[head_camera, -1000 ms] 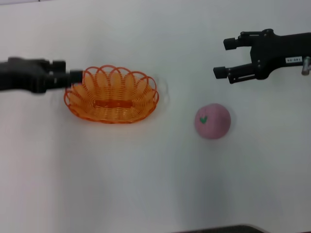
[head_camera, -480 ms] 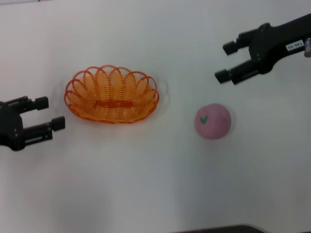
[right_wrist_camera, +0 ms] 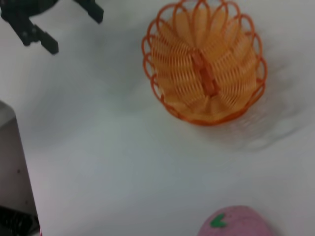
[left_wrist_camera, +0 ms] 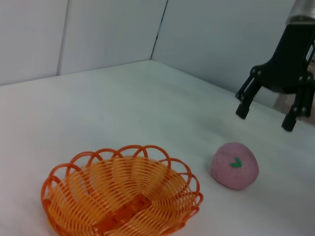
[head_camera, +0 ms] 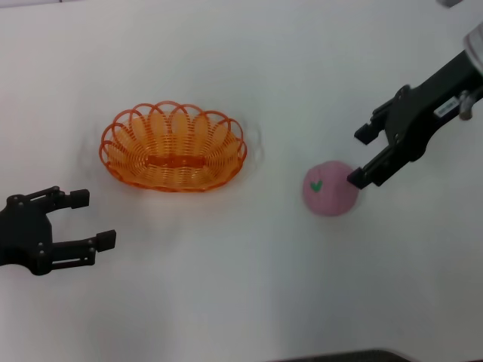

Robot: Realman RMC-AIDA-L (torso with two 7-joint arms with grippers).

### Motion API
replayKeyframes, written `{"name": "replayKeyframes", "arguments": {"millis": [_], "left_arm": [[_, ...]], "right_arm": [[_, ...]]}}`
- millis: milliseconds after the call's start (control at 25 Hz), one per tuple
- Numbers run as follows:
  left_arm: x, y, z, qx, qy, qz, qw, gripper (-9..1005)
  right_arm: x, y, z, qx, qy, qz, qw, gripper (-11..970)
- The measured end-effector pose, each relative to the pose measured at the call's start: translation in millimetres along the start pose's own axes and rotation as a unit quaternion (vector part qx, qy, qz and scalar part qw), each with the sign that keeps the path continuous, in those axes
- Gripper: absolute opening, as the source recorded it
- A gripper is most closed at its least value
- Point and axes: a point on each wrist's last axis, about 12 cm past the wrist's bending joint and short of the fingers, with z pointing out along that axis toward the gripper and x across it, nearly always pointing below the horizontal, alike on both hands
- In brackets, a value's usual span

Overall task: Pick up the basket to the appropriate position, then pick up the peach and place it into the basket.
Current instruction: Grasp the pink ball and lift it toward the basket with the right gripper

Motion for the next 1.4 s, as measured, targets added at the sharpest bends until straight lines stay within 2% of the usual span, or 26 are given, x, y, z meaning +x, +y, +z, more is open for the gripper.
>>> {"name": "replayKeyframes", "arguments": {"millis": [440,680,1080,1240,1400], "left_arm": [[5,-3.0,3,0.007,-0.003,-0.014,1.0,880],[7,-3.3,5,0.012,0.001,-0.018,1.0,879],[7,-3.5,5,0.012,0.001,-0.019,1.0,879],[7,-3.5,5,0.012,0.001,-0.019,1.0,879],[8,-3.5,5,0.011,0.001,-0.019,1.0,879]], "right_arm": [[-4,-7.2,39,0.016,0.042,-0.004,0.999,822],[-6,-9.0,55,0.021,0.058,-0.014,0.998,587],[-7,-8.6,56,0.02,0.06,-0.015,0.998,137],[-9,-8.0,54,0.021,0.059,-0.017,0.998,70],[-17,-2.4,37,0.017,0.033,-0.032,0.999,37]]}}
